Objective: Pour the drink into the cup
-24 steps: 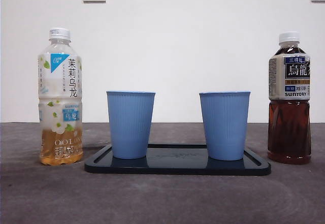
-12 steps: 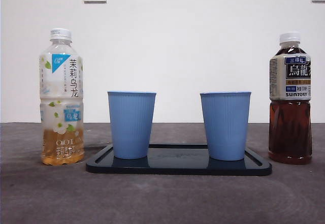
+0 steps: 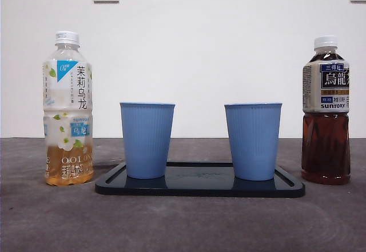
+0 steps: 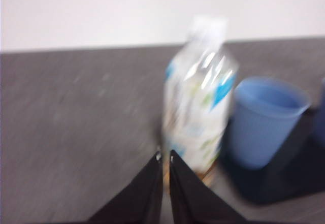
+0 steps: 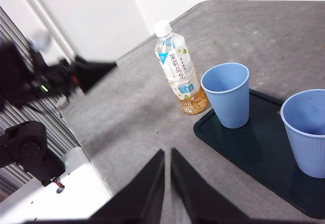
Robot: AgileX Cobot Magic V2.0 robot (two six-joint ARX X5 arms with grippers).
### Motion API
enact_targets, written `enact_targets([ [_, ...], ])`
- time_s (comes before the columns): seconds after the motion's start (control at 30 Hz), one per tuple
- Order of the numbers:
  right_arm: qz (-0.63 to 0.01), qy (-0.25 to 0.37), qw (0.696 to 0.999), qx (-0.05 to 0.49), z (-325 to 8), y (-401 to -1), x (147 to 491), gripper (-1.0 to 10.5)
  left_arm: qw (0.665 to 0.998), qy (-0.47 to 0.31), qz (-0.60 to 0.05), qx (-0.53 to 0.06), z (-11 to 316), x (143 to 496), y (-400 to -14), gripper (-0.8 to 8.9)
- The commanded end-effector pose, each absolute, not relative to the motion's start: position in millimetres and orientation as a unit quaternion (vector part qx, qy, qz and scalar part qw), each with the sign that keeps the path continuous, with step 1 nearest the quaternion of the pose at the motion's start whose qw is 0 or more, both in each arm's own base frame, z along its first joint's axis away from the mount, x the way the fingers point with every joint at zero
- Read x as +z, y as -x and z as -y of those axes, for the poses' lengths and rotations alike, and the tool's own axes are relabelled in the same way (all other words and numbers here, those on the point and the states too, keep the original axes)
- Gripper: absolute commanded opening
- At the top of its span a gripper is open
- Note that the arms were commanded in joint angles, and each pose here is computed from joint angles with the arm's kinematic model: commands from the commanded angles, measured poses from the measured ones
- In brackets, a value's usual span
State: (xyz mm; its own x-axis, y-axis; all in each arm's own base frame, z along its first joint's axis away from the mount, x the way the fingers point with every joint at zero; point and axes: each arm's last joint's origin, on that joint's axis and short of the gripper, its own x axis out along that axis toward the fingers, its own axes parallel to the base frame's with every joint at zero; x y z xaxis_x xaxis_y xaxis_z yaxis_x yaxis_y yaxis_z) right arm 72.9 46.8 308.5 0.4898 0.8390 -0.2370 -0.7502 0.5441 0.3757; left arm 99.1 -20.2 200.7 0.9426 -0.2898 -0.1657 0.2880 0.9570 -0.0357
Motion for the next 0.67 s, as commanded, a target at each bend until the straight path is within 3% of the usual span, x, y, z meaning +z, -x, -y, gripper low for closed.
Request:
enact_targets([
  [0.03,-0.188,-0.107,0.856,0.469,-47.1,-72.4,312.7,0.2,0.991,-0.005,-0.074,-0.111,17.0,180.5,-100.3,0.20],
  [0.2,-0.188,-0.106,0.856,0.469,-47.1,-72.4,312.7,0.2,0.995,0.016,-0.072,-0.064,11.3,153.8,-99.7,0.20],
  [0.67,-0.188,-0.107,0.856,0.469,-47.1,-72.4,312.7,0.2,0.998,0.007,-0.048,-0.031,4.8,157.3,-96.6,0.20],
])
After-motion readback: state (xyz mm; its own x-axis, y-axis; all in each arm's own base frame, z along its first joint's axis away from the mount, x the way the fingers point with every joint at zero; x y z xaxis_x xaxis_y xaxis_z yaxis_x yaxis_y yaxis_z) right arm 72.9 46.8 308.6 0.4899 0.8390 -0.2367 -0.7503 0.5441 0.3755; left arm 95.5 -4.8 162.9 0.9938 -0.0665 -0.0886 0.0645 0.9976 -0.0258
